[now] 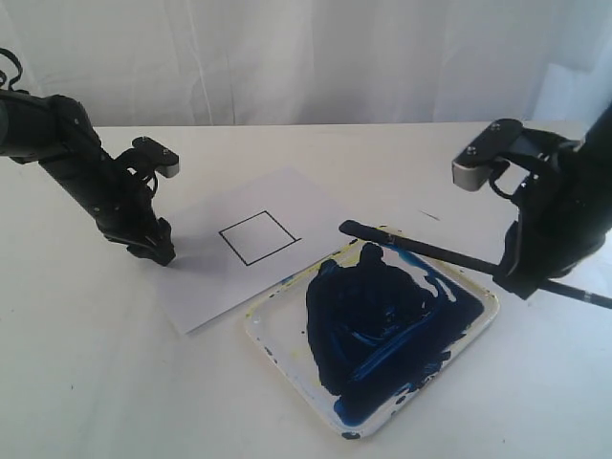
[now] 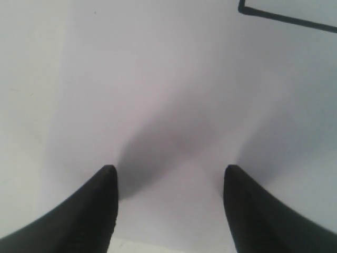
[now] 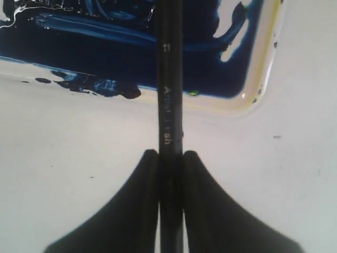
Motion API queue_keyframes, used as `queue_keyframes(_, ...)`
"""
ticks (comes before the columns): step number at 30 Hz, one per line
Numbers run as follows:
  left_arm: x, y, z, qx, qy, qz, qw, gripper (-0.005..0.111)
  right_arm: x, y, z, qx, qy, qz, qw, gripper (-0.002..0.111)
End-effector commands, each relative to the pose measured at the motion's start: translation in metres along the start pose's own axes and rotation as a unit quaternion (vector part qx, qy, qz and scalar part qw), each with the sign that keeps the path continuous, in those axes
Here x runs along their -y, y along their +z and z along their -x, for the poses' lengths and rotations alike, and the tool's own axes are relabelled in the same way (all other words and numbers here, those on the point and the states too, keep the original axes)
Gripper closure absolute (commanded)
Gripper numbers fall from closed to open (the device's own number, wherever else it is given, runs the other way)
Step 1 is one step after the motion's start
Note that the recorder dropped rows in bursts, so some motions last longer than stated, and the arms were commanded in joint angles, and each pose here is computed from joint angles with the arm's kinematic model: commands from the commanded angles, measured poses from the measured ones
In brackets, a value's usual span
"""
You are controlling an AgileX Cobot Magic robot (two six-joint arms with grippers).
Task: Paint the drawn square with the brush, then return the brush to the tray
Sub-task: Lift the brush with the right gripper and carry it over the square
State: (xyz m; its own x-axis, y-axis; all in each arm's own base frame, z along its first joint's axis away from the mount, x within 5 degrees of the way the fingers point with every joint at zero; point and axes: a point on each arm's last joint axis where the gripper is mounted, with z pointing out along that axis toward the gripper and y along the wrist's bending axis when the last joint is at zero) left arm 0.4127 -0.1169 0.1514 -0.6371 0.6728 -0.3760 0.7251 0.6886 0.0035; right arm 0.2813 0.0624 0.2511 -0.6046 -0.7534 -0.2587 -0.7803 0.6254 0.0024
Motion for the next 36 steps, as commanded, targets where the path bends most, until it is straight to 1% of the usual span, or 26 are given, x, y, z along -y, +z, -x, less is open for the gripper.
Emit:
queue_keyframes(1,0.004,0.005,-0.005,-0.020,-0.008,-0.023,0.999,0.044,0.003,-0.001,0.024,-0.016,-0.011,0.006,1.000,0.108)
queue_keyframes(5,0.004,0.005,-0.005,-0.020,-0.008,-0.023,0.999,0.044,0.006,0.008,0.049,-0.019,-0.021,0.009,1.000,0.108)
queue_keyframes(8,0.004,0.005,-0.005,-0.020,-0.008,-0.023,0.999,0.044,0.010,0.019,0.067,-0.036,-0.030,-0.001,0.999,0.108)
queue_keyframes(12,0.004,0.005,-0.005,-0.020,-0.008,-0.023,0.999,0.044,0.013,0.034,0.088,-0.059,-0.044,0.009,0.997,0.108)
queue_keyframes(16,0.004,0.005,-0.006,-0.024,-0.008,-0.027,0.999,0.044,0.017,0.046,0.110,-0.052,-0.046,0.007,0.998,0.108)
queue_keyframes(20,0.006,0.005,-0.007,-0.029,-0.008,-0.033,0.999,0.044,0.017,0.053,0.129,-0.051,-0.059,0.009,0.997,0.108)
queue_keyframes(23,0.006,0.005,-0.007,-0.029,-0.008,-0.033,0.999,0.044,0.014,0.059,0.142,-0.051,-0.053,0.010,0.997,0.108)
queue_keyframes(27,0.006,0.005,-0.007,-0.029,-0.008,-0.033,0.999,0.044,0.014,0.066,0.154,-0.048,-0.044,0.011,0.998,0.108)
queue_keyframes(36,0.005,0.005,-0.007,-0.028,-0.008,-0.032,0.999,0.044,0.009,0.083,0.168,-0.049,-0.055,0.014,0.997,0.108)
